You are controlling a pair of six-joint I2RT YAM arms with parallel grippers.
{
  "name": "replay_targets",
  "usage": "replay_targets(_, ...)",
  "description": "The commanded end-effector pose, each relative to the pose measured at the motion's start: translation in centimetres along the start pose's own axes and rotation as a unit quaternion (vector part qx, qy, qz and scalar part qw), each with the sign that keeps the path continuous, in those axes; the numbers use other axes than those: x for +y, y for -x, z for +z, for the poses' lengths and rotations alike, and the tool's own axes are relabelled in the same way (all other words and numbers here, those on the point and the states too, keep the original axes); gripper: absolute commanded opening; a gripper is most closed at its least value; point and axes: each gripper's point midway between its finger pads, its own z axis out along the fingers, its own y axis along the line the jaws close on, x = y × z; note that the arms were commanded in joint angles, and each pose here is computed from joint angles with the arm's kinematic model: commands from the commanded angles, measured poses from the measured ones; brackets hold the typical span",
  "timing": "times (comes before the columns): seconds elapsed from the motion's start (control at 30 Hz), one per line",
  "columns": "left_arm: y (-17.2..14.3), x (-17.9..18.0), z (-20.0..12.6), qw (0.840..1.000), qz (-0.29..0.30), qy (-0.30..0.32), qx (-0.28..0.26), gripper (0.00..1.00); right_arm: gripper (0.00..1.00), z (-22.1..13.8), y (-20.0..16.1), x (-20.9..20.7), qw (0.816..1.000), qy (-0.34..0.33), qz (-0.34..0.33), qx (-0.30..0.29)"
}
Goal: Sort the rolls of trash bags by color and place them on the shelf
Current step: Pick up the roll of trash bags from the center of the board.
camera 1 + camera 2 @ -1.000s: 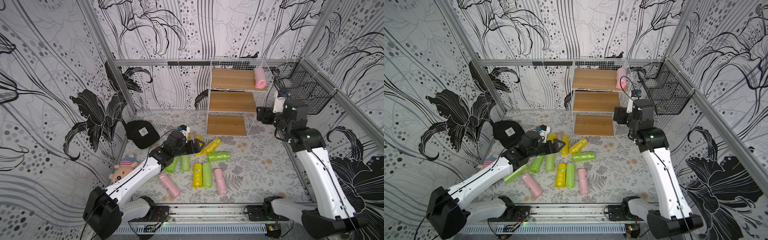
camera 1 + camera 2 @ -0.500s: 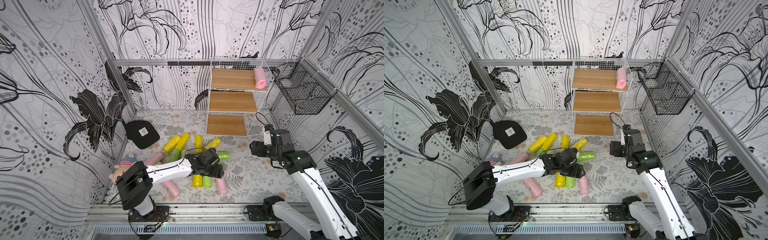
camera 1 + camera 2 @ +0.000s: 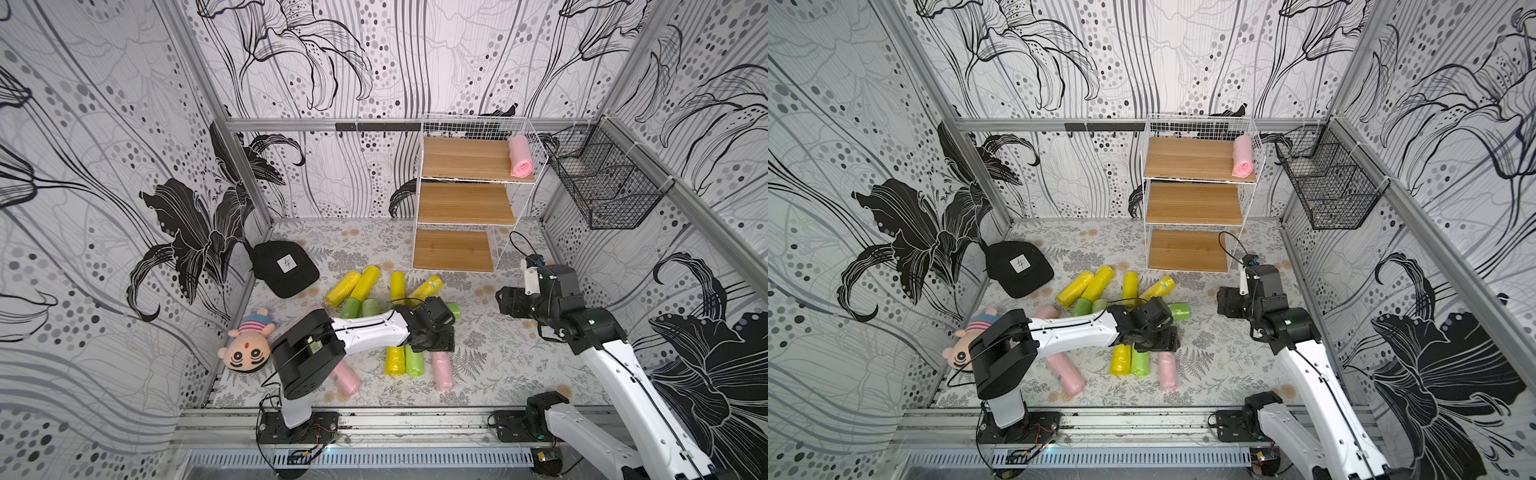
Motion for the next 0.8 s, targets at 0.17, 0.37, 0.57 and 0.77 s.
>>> replay_targets(0.17,0.6,0.2,2.4,1.000,-0.014,0.016,-0.005,0.69,0.84,-0.5,-0.2,0.2,1.000,0.007,-0.003,-0.010)
replay_targets(0.37,2.2,-0.2,1.6,0.999,-0.023,-0.006,-0.044,0.44,0.84,0.1,-1.0,1.1,0.999,0.034,-0.001,0.010)
replay_targets(0.57,6.3,-1.6,-3.2,0.983,-0.082,-0.113,-0.119,0.33,0.84,-0.8,-0.4,3.4,0.995,0.098,0.008,0.006)
replay_targets(0.77,13.1,-3.0,-16.4,0.918,-0.144,-0.245,-0.278,0.29,0.85,-3.4,2.9,9.7,0.953,0.291,0.069,-0.044)
